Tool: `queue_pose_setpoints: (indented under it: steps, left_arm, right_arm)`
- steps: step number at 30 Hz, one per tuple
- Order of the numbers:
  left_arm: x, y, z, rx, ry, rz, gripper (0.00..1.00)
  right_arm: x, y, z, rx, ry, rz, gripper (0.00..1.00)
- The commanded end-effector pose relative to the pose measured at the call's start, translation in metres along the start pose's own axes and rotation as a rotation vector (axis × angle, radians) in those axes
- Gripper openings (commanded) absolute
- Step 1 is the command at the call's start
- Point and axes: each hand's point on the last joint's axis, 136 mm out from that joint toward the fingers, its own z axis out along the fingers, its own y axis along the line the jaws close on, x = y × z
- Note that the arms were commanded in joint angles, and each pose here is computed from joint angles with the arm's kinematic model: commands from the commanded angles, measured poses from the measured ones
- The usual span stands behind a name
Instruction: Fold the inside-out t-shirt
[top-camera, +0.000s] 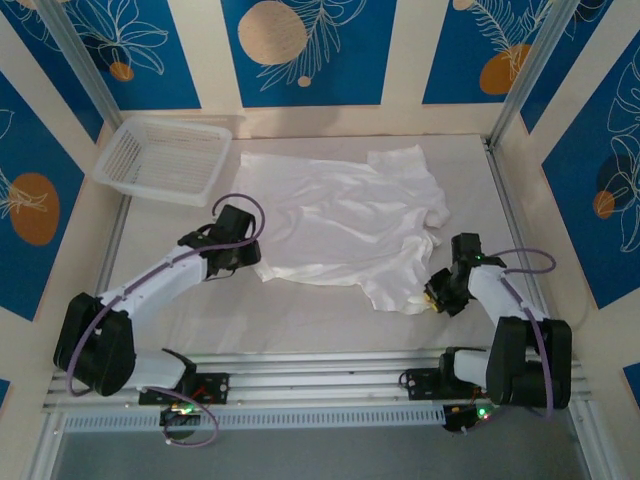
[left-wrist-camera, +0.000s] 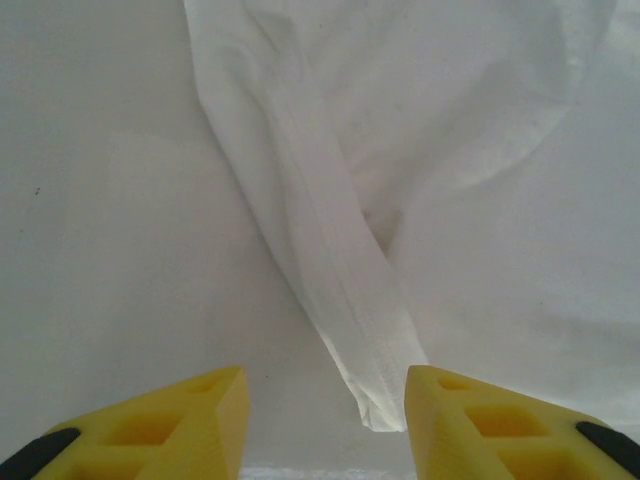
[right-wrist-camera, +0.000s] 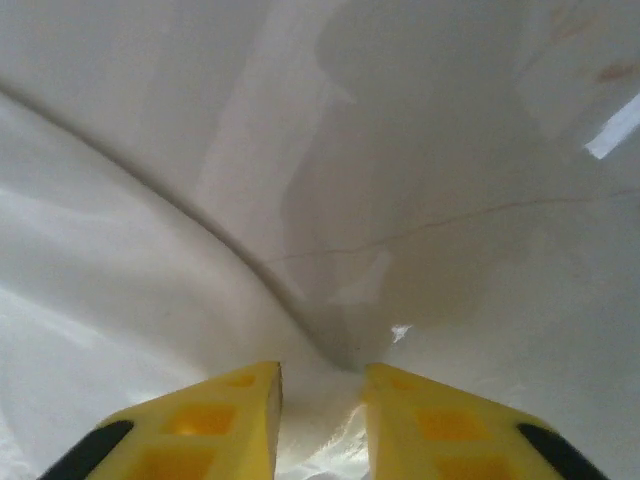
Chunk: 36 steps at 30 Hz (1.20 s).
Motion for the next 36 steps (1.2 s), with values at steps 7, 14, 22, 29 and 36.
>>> queue_pose_setpoints:
  steps: [7,14,22,29,36]
  left_arm:
    - [0.037,-0.031,0.023,-0.069,0.159,0.21,0.44]
    - [0.036,-0.041,0.044,-0.184,0.157,0.203,0.4]
    - [0.031,0.005,0.048,-0.381,0.107,0.141,0.18]
    - [0.029,0.021,0.036,-0.382,0.078,0.122,0.0]
    - [0.004,-0.01,0.008,-0.136,-0.015,0.07,0.0]
  right_arm:
    - [0.008,0.042,-0.062,-0.135,-0.152,-0.152,0.0]
    - [0.011,0.054,-0.078,-0.115,-0.207,-0.239,0.0]
    - [0.005,0.063,-0.104,-0.121,-0.27,-0.279,0.0]
    - [-0.011,0.071,-0.137,-0.147,-0.344,-0.267,0.0]
    - [-0.02,0.091,-0.184,-0.238,-0.44,-0.311,0.0]
